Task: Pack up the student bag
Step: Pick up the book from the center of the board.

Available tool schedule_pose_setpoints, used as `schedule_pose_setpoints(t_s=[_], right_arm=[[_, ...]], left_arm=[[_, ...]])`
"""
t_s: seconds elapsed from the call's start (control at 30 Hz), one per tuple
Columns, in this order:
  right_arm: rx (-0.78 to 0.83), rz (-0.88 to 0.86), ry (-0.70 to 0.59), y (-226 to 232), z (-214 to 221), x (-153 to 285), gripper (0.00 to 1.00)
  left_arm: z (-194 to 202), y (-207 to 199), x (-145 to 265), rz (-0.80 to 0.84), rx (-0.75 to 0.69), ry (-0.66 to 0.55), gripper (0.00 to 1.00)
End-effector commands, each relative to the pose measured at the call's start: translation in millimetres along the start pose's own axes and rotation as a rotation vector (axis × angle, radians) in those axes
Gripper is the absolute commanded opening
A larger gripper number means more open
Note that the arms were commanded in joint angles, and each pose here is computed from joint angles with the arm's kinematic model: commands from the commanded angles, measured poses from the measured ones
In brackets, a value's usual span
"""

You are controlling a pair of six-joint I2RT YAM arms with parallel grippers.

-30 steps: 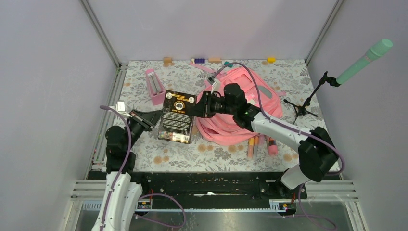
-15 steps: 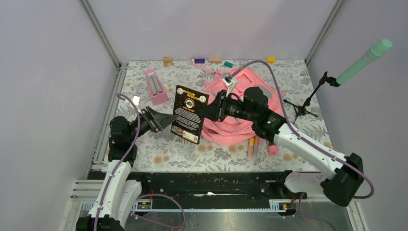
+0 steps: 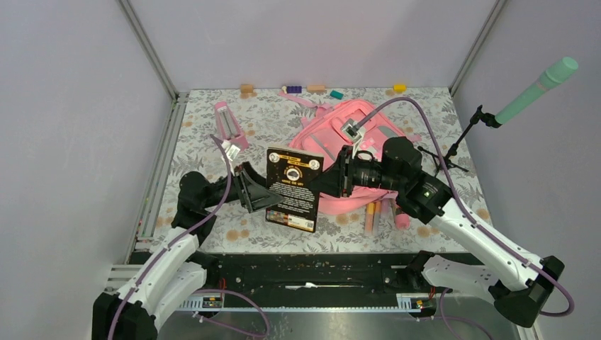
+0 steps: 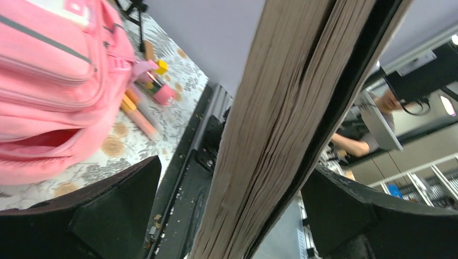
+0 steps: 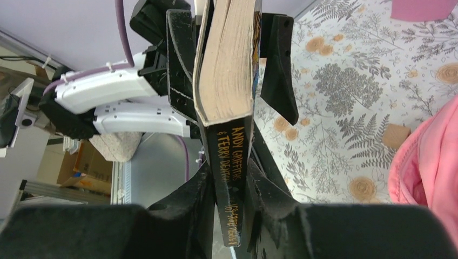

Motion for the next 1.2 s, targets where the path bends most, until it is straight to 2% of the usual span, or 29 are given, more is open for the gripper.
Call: schedule_pose_setpoints(t_s=[0.0,0.07,0.1,0.2,0.3,0.37,0.4,0.47,0.5,0.6,0.63,0.93,1.0,1.1,1.17], right_arm=[[0.082,-0.061,-0.041,23,-17,20,0.00],[0.082,-0.045,-0.030,22,-16,21,0.00],[0.082,-0.045,-0.029,22,-15,22,0.00],[0.089,-0.036,-0.024,21,-13,22,0.00],[0.111,0.007,-0.030,13,-9,23,0.00],[0.115,0.046,-0.042,8,-7,24,0.00],[0.112,0.061,-0.053,5,-5,25,0.03],[0.102,0.068,-0.086,3,-1,27,0.24],[0.098,0.059,-0.112,4,0,27,0.36],[0.077,0.013,-0.184,5,4,26,0.86],[0.070,-0.018,-0.184,7,7,25,0.92],[0.025,-0.124,-0.183,29,25,6,0.94],[0.014,-0.141,-0.183,33,24,4,0.91],[-0.007,-0.160,-0.185,36,23,0,0.77],[-0.018,-0.168,-0.186,36,24,-2,0.57]], left_arm=[[-1,-29,-12,0.147,-0.099,0.045,0.99],[3,-37,-17,0.199,-0.092,0.069,0.97],[5,-42,-19,0.232,-0.091,0.082,0.90],[10,-56,-23,0.317,-0.082,0.113,0.50],[11,-58,-24,0.347,-0.082,0.100,0.18],[11,-55,-25,0.342,-0.083,0.079,0.01],[10,-55,-25,0.342,-0.089,0.064,0.00],[10,-55,-24,0.343,-0.109,0.022,0.00],[9,-55,-23,0.340,-0.117,0.002,0.00],[4,-56,-23,0.306,-0.149,-0.063,0.00],[3,-55,-22,0.296,-0.160,-0.075,0.00],[-4,-63,-30,0.300,-0.154,-0.075,0.00],[-4,-61,-30,0.285,-0.169,-0.077,0.00],[-4,-57,-32,0.263,-0.164,-0.062,0.00],[-5,-57,-33,0.264,-0.162,-0.061,0.00]])
Point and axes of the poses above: each gripper's point midway between its finger pads, its own x axis back along the fingers, its own y axis along the line the jaws close on, z = x × y, the point moved 5 cm from there along x, back along the fingers, and after that the axes turned 9 degrees about x, right-handed, at the moved point
